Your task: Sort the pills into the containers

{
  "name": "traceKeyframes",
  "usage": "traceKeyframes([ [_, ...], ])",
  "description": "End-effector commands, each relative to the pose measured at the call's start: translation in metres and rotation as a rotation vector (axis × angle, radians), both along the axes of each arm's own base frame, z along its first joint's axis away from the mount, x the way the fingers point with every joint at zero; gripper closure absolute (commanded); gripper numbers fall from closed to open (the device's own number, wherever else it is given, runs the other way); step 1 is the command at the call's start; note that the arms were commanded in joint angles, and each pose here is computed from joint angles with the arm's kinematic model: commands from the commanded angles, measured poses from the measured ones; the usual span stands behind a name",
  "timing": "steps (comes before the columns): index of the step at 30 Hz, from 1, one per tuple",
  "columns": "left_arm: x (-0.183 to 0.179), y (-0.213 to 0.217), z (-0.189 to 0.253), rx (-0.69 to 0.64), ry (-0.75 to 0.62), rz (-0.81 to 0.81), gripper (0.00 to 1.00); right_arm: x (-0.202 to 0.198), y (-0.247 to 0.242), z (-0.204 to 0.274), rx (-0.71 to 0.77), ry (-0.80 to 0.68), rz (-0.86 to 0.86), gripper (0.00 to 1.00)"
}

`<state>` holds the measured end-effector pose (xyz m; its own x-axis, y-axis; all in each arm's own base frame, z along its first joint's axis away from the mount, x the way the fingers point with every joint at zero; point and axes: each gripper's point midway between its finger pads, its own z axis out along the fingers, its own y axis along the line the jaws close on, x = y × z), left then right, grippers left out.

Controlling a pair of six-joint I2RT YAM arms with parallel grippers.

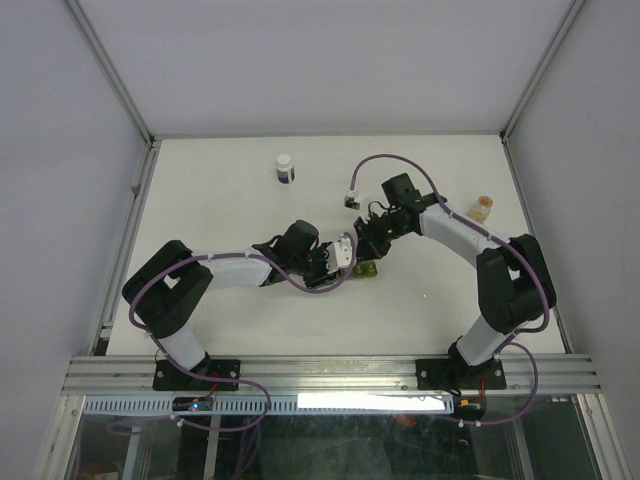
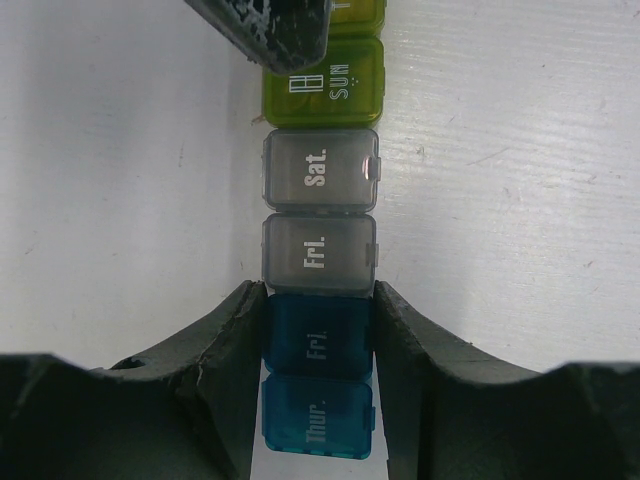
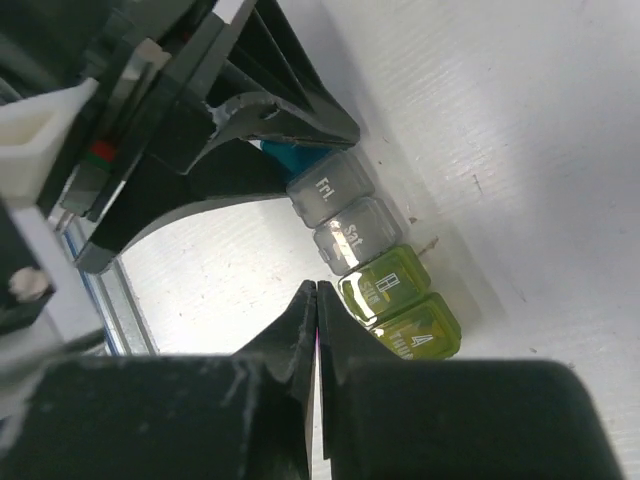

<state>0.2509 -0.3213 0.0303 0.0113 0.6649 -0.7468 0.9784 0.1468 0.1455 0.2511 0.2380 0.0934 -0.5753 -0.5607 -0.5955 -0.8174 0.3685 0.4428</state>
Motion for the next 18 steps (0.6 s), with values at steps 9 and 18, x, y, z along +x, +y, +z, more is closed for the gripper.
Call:
traceKeyframes([
  [9, -0.009, -0.01, -0.001, -0.031, 0.02, -0.037, 0.73, 0.016, -0.033, -0.071, -0.237, 0.086, -0.095, 1.0],
  [18, 0.002, -0.016, 0.016, -0.088, 0.009, 0.047, 0.41, -0.019, -0.003, 0.035, 0.159, -0.013, 0.14, 0.77],
])
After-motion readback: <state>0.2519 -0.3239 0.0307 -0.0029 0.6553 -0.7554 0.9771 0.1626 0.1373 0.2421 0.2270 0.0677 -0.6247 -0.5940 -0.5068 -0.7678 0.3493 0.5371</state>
